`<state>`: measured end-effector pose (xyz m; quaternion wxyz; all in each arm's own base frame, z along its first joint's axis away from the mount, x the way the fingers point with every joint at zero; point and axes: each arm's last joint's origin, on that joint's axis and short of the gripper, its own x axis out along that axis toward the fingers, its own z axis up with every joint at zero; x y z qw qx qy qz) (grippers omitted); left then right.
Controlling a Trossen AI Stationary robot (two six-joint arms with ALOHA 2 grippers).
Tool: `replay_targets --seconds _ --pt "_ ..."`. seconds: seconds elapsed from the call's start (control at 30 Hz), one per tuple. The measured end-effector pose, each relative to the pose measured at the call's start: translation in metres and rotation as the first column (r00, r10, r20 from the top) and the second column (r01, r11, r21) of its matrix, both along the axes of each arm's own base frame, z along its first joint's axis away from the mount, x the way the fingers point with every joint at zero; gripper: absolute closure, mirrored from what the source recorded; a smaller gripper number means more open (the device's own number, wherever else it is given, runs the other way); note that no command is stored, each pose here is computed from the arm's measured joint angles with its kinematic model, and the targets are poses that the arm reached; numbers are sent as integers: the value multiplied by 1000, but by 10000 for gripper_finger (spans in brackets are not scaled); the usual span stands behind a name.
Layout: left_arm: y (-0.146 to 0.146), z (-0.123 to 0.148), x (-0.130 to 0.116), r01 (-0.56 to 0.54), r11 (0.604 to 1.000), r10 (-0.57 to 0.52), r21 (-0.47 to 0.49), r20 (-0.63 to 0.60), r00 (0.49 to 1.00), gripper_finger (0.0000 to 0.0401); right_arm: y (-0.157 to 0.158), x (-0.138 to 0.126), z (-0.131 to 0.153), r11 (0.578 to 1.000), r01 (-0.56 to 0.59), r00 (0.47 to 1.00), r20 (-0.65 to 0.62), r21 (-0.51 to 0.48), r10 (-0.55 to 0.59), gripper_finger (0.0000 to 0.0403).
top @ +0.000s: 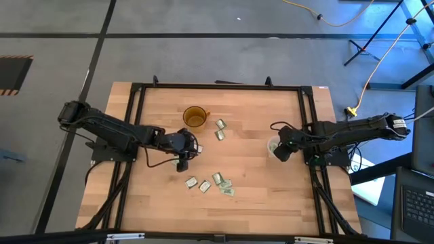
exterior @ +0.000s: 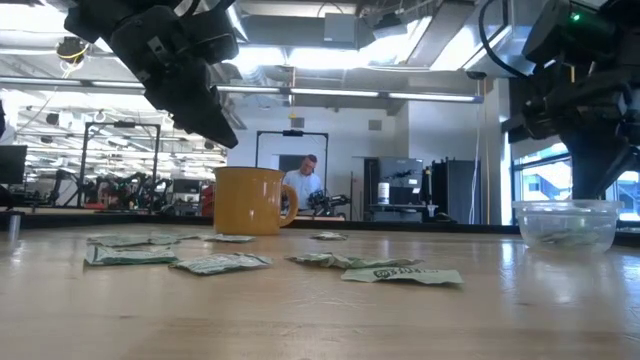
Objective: Pick and place items into bin
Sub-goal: Put the stevia packet into the transparent bin
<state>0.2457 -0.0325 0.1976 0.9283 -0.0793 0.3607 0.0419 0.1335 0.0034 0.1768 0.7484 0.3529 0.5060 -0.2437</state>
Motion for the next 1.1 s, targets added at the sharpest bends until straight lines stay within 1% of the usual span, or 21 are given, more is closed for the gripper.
replay_targets --seconds 0.1,0.17,0.23,0.3,0.4,0.43,0.53,0.6,0.7,0.77,0.87,1.0,1.1 --pt "0 0 0 2 1000 -2 7 0 1000 347 0 0 0 1000 6 1000 1 -15 -6 353" --pt "1 0 0 6 999 -6 44 1 1000 349 -1 0 0 1000 6 1000 4 -17 -6 352" --pt "2 -1 -1 0 995 1 97 -12 1000 349 -1 -1 2 999 16 1000 13 -40 -15 353" --pt "6 -3 -3 -36 990 43 136 -43 998 349 -3 1 9 995 26 999 40 -96 -23 353" --pt "15 -7 -7 -137 976 153 167 -89 984 345 -5 5 26 981 30 994 109 -193 -9 354" --pt "17 -8 -9 -149 972 171 180 -111 979 344 -6 6 32 974 26 992 128 -223 2 354" --pt "22 -15 -13 -138 968 178 208 -189 966 343 -7 11 50 956 9 980 191 -293 50 354" --pt "27 -20 -13 -178 965 219 190 -217 951 343 -7 15 57 945 -6 970 227 -327 85 354" --pt "34 -28 -10 -244 962 268 119 -257 929 343 -7 19 63 933 -23 954 270 -360 128 354" --pt "35 -34 -9 -250 964 266 90 -297 917 342 -7 20 64 929 -33 952 272 -368 141 354" --pt "34 -45 -8 -232 970 244 78 -361 900 342 -7 20 64 925 -45 952 265 -377 154 354" --pt "34 -60 -9 -245 967 248 68 -452 857 338 -7 20 64 925 -45 952 265 -378 155 354" --pt "34 -66 -7 -251 966 250 62 -470 847 328 -7 20 64 924 -47 951 265 -379 157 354"
